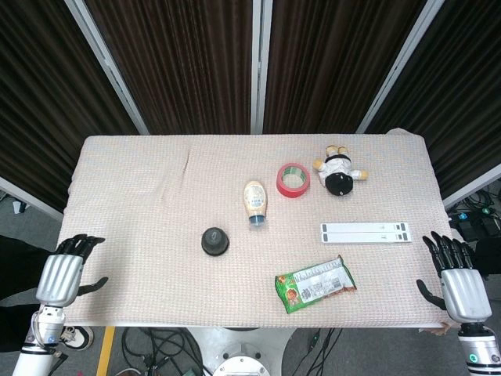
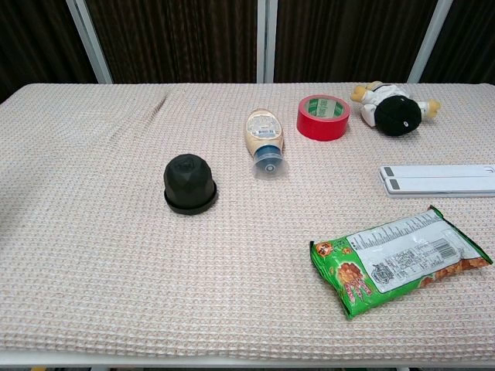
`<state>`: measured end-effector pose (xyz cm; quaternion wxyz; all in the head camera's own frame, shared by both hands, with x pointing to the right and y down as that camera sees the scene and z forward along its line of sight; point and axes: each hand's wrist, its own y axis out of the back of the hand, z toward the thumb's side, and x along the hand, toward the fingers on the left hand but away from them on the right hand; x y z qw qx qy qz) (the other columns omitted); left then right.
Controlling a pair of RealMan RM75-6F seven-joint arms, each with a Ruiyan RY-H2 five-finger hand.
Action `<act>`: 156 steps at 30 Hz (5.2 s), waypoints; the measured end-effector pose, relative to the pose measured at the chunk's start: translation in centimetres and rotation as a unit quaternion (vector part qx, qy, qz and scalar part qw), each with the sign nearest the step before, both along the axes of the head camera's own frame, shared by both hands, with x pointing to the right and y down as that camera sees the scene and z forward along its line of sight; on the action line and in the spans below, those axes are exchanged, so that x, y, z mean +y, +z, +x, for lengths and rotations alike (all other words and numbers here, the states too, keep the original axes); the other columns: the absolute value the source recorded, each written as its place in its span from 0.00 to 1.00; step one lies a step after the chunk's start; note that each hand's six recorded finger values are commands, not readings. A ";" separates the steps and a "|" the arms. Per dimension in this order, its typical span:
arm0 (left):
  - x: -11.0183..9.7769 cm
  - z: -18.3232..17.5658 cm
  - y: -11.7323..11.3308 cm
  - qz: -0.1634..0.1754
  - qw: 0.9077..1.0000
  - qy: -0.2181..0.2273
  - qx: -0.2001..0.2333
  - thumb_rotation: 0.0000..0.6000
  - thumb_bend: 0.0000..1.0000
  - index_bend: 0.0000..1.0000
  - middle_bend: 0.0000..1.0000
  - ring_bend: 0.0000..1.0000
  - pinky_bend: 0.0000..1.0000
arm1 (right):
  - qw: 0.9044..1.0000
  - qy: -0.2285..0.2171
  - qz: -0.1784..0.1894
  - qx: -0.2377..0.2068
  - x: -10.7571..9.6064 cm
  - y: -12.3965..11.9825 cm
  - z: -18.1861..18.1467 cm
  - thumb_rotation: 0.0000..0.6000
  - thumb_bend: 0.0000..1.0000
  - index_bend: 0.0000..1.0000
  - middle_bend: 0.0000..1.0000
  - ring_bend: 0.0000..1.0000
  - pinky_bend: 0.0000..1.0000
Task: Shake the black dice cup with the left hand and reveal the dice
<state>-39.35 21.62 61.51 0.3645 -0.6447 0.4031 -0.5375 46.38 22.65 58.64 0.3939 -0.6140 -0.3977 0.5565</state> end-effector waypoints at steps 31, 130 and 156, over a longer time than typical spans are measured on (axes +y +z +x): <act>-1.7 3.5 3.1 -0.023 0.998 0.012 0.053 1.00 0.01 0.21 0.25 0.18 0.23 | 1.000 -0.008 0.020 0.001 -0.4 -1.6 -0.6 1.00 0.20 0.00 0.00 0.00 0.04; -7.2 22.2 16.5 -0.180 0.967 0.086 0.157 1.00 0.03 0.17 0.27 0.17 0.27 | 1.000 0.028 -0.005 0.011 -0.2 0.2 2.1 1.00 0.20 0.00 0.00 0.00 0.04; -8.2 22.0 15.5 -0.149 0.970 0.062 0.182 1.00 0.20 0.30 0.42 0.27 0.35 | 0.999 0.031 -0.008 0.011 -0.2 0.3 2.3 1.00 0.20 0.00 0.00 0.00 0.04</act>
